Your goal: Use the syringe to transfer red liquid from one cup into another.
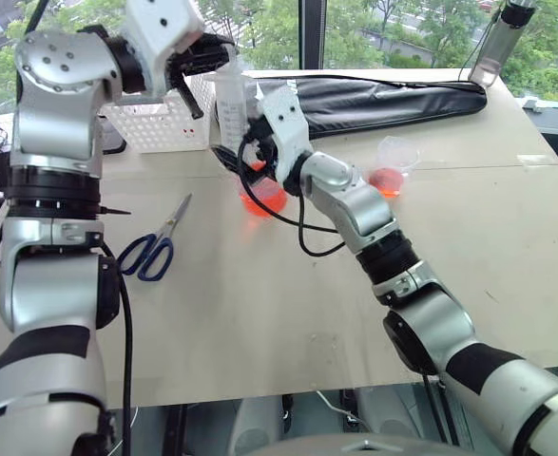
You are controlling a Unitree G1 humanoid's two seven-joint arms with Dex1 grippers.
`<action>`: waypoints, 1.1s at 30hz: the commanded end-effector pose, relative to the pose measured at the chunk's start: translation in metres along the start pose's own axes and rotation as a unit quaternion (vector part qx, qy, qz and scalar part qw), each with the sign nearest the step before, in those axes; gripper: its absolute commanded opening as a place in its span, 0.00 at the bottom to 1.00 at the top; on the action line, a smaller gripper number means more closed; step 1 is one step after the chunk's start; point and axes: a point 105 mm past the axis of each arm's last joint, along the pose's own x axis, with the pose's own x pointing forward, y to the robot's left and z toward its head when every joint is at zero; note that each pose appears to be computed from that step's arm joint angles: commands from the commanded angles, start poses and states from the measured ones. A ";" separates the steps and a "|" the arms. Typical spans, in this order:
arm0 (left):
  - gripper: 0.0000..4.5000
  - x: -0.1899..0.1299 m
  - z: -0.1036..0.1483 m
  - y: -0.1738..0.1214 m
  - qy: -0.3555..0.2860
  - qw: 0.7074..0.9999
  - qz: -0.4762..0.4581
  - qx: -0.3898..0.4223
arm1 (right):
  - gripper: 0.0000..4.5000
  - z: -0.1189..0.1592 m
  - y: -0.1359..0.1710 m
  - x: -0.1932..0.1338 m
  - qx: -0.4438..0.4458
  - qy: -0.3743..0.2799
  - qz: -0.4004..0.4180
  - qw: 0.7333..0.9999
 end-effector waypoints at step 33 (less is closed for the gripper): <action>0.00 0.003 -0.002 -0.015 -0.049 0.997 0.027 -0.046 | 0.34 -0.003 -0.008 0.003 -0.031 0.014 0.009 0.999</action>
